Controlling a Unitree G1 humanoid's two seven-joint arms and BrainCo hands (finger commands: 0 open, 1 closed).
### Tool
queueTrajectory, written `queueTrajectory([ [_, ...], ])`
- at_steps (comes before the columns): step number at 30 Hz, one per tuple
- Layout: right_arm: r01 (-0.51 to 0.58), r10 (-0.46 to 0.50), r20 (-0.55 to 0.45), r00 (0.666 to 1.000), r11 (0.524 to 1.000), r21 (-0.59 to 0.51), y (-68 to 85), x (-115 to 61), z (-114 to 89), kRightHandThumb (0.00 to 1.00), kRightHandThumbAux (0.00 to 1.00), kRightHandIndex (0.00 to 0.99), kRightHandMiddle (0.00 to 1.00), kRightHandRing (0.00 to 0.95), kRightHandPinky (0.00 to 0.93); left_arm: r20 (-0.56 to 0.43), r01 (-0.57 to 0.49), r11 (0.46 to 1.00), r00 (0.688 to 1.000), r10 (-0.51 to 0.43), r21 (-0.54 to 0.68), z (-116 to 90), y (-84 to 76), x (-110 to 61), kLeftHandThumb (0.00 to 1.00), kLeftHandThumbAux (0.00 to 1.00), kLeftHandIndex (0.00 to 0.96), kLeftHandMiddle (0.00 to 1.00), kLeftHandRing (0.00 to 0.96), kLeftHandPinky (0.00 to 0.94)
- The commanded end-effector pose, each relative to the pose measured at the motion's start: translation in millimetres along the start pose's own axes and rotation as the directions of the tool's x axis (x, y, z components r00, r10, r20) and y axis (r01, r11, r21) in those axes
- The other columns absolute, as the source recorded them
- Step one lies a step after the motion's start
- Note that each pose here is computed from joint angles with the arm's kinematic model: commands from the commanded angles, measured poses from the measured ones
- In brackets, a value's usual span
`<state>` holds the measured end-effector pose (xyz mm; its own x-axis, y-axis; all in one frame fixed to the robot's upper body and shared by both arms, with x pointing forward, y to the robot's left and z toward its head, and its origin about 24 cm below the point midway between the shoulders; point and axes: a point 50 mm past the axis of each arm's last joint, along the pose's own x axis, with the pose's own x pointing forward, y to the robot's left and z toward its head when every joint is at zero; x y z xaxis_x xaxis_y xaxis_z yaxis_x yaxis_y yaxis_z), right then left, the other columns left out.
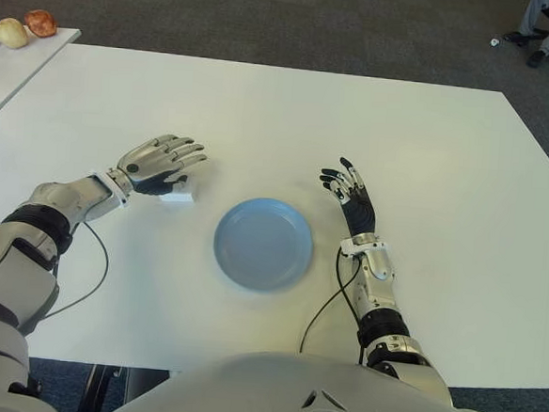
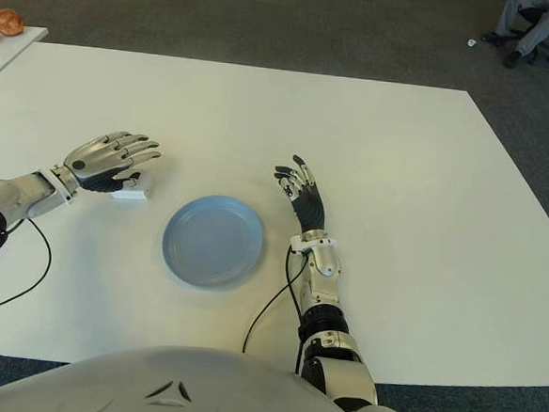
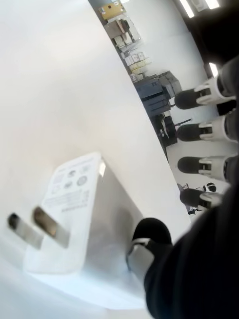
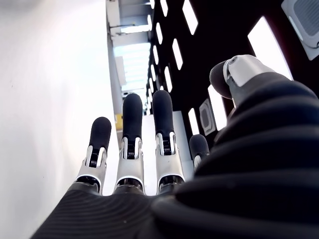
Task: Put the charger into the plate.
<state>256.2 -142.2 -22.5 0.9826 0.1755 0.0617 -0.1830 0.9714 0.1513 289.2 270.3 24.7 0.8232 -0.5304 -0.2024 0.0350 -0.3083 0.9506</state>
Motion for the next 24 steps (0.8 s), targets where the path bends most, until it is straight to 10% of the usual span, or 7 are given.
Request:
queueTrajectory([
  [1, 0.054, -0.049, -0.143, 0.988, 0.998, 0.03, -5.6, -32.5, -30.3, 0.113, 0.582, 0.068, 0.304, 0.272, 0.219, 0.033, 0.106, 0.994, 0.994, -0.105, -0.04, 10.5, -15.2, -4.9, 0.089, 0.39, 0.0, 0.0, 0.0, 0.0],
  [24, 0.043, -0.038, -0.154, 0.987, 0.999, 0.03, -6.7, -31.8, -31.6, 0.09, 0.578, 0.071, 0.308, 0.269, 0.216, 0.004, 0.126, 0.982, 0.992, -0.126, -0.141, 10.7, -10.5, -5.6, 0.054, 0.41, 0.0, 0.0, 0.0, 0.0],
])
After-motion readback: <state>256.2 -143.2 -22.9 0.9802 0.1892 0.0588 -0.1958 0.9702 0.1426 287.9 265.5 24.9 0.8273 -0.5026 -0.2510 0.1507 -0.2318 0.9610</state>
